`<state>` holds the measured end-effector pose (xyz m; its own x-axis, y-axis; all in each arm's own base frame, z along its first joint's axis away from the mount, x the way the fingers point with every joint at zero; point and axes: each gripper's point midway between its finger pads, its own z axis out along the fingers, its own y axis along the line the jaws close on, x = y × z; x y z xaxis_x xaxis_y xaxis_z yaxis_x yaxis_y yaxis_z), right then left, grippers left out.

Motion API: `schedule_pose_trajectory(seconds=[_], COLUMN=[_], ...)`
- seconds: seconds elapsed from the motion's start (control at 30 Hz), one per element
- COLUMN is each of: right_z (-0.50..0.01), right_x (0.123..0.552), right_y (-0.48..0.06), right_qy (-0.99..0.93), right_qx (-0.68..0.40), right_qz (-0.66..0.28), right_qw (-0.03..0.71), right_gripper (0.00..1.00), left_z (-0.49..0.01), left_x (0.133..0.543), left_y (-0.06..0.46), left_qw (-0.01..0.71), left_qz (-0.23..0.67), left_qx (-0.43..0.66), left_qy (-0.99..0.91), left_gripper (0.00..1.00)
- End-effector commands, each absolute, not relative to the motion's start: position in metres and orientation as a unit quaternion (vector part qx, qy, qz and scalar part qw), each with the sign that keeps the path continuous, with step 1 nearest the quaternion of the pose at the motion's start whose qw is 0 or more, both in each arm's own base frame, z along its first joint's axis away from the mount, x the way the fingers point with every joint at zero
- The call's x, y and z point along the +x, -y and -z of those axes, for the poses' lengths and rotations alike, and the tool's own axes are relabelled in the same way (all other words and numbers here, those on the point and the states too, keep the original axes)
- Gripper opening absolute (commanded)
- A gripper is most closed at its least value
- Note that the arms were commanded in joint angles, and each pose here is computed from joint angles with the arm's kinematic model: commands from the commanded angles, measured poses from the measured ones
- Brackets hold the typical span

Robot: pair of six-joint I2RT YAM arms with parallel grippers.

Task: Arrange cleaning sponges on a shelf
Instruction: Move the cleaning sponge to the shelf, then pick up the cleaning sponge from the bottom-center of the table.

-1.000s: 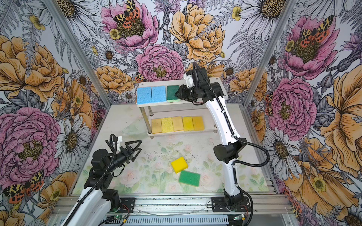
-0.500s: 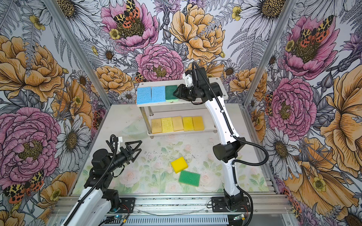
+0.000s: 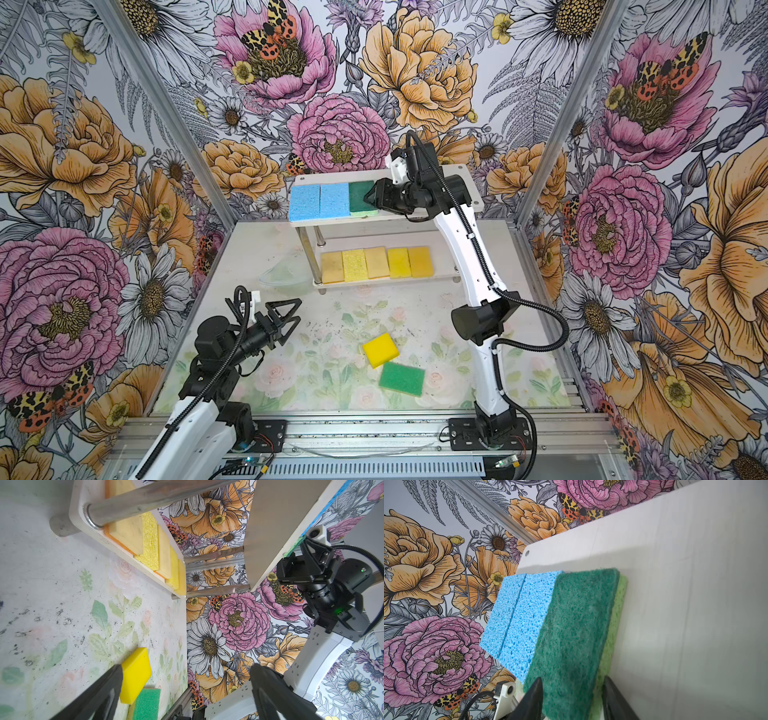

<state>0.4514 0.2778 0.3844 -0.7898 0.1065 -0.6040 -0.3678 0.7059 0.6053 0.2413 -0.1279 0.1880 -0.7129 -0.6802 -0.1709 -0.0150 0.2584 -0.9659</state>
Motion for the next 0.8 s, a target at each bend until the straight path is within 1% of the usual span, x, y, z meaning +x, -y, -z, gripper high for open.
schedule_pose_trajectory(seconds=[0.0, 0.2, 0.3, 0.4, 0.6, 0.77], right_z=[-0.411, -0.436, -0.441, -0.434, -0.369, -0.273], right_x=[0.449, 0.428, 0.404, 0.377, 0.317, 0.265], right_y=[-0.266, -0.247, -0.236, -0.222, -0.183, -0.171], right_qy=[-0.854, -0.849, -0.854, -0.866, -0.904, -0.924], right_qx=[-0.080, -0.076, -0.077, -0.077, -0.037, 0.025], right_qz=[-0.372, -0.353, -0.335, -0.305, -0.254, -0.278], right_qw=[0.356, 0.385, 0.390, 0.388, 0.344, 0.260], right_gripper=[0.51, 0.53, 0.53, 0.54, 0.55, 0.57], left_z=[-0.197, -0.206, -0.206, -0.199, -0.177, -0.161], left_x=[0.240, 0.236, 0.232, 0.226, 0.218, 0.215], left_y=[0.131, 0.140, 0.152, 0.168, 0.203, 0.242], left_qw=[0.304, 0.299, 0.289, 0.275, 0.239, 0.205], left_qz=[0.567, 0.575, 0.577, 0.563, 0.504, 0.471], left_qx=[-0.210, -0.186, -0.167, -0.142, -0.076, -0.011], left_qy=[-0.736, -0.738, -0.745, -0.766, -0.826, -0.858], left_gripper=[0.97, 0.97, 0.99, 0.99, 0.99, 0.99])
